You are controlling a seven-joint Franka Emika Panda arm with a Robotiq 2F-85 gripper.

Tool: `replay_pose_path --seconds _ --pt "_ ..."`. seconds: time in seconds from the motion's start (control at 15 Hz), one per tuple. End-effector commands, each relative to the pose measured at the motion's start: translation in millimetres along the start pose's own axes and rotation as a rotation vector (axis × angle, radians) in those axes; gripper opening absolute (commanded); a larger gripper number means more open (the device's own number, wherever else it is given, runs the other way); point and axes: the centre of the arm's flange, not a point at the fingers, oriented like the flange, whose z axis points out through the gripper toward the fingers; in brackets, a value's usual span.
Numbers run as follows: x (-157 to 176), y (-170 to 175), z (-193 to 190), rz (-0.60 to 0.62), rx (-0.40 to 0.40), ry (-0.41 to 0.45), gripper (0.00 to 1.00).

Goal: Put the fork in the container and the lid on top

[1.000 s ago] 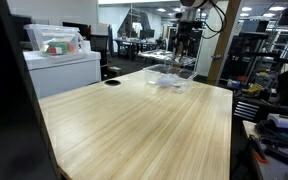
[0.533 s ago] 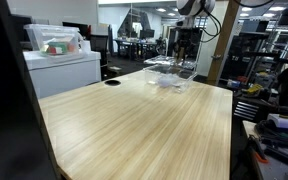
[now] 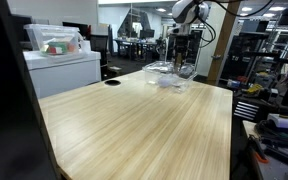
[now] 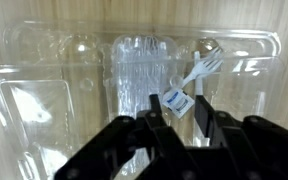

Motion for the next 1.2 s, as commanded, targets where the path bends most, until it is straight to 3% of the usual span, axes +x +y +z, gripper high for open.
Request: replay_pose_path --seconds 0.0,1.13 --pt "-6.8 0.7 5.9 0.006 -0.006 -0.008 0.14" --pt "-17.1 -2.2 31.5 0.090 0.030 -0.026 0.14"
